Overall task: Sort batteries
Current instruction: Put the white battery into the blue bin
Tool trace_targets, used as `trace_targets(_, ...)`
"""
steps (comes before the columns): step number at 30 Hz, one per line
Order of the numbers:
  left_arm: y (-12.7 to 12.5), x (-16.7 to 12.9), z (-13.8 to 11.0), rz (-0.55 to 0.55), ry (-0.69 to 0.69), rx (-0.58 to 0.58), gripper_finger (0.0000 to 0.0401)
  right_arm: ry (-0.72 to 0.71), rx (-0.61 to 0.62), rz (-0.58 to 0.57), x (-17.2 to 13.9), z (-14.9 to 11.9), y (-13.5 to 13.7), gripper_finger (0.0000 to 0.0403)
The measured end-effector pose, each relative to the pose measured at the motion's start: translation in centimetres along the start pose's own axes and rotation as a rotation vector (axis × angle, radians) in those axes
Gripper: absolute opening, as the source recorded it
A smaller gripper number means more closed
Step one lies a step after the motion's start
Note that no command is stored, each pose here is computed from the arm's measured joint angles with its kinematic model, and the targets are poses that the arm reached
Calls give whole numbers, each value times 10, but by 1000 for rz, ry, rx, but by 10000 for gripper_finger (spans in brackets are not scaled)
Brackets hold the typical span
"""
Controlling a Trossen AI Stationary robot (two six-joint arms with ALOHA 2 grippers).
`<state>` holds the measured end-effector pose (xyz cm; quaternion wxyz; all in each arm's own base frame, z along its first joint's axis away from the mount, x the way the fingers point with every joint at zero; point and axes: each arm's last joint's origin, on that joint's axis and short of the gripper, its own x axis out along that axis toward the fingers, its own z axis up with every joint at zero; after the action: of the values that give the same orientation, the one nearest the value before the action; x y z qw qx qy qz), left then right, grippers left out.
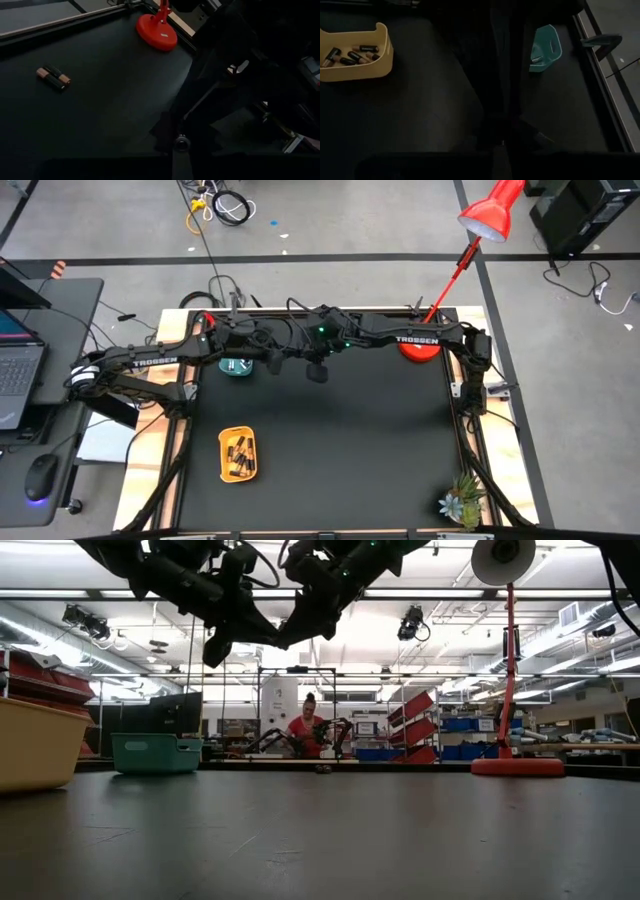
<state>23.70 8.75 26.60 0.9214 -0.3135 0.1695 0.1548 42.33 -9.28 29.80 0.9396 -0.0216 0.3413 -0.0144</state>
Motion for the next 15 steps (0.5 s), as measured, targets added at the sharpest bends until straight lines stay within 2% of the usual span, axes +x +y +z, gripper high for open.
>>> trace_targets(4,0,0,0,1,4,0,31,11,2,2,0,-1,0,64)
trace_targets(11,6,-10,-5,65,54,-21,31,65,17,6,-3,-6,-2,131)
trace_targets(15,16,-27,-12,197,135,-38,31,119,31,-37,-4,-11,-6,157)
